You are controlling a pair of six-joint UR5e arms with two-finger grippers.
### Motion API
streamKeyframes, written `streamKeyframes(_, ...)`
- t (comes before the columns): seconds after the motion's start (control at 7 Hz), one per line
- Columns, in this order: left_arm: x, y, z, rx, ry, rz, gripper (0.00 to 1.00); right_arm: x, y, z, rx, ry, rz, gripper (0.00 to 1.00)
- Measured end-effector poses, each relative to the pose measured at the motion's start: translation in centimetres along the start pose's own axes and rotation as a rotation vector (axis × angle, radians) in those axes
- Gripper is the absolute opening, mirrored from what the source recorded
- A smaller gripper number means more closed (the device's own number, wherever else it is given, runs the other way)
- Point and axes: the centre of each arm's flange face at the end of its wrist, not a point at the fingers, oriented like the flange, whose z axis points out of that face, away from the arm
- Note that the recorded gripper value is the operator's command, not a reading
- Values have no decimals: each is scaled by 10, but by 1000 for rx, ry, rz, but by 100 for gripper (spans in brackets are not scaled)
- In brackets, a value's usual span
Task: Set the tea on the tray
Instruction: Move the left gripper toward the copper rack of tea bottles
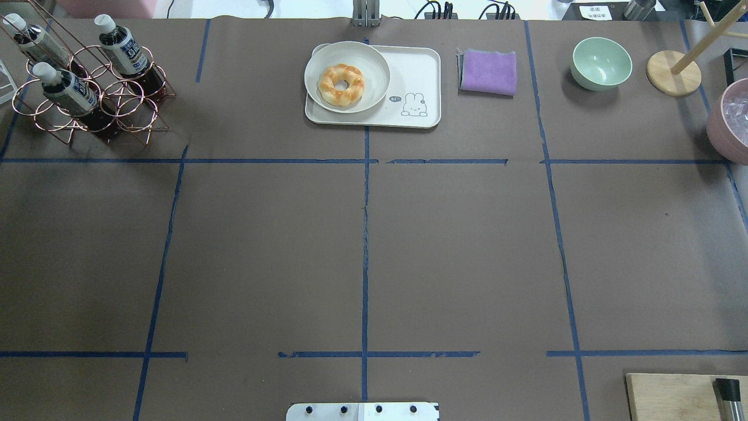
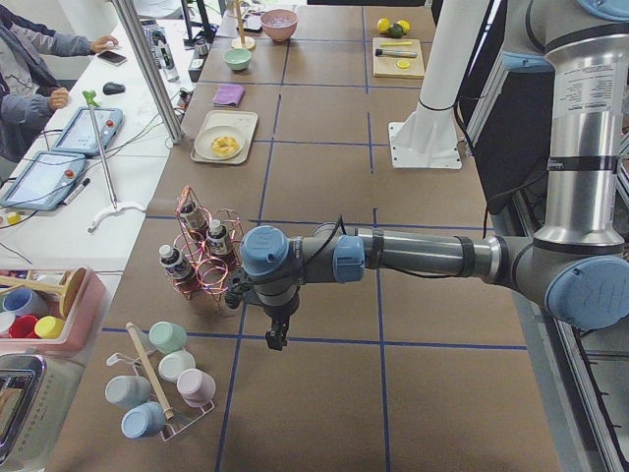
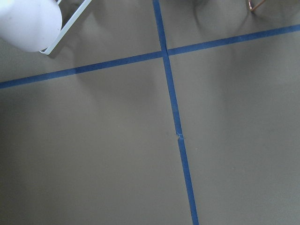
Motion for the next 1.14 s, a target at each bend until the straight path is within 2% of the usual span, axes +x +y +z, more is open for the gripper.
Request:
streamKeyframes(0.43, 5, -2, -5, 14, -4, 15, 100, -3, -2, -2, 5, 0, -2, 100)
streamKeyframes(0.71, 9, -14, -18, 30, -83, 44, 100, -7, -7, -6, 14, -2, -8, 100)
streamKeyframes(0.86, 16, -32, -32, 63, -126, 77, 100, -9, -9, -8, 17, -2, -12, 100)
streamKeyframes(1.14, 27, -57, -50, 118, -155, 66, 100, -12, -11, -9, 20, -2, -17, 100)
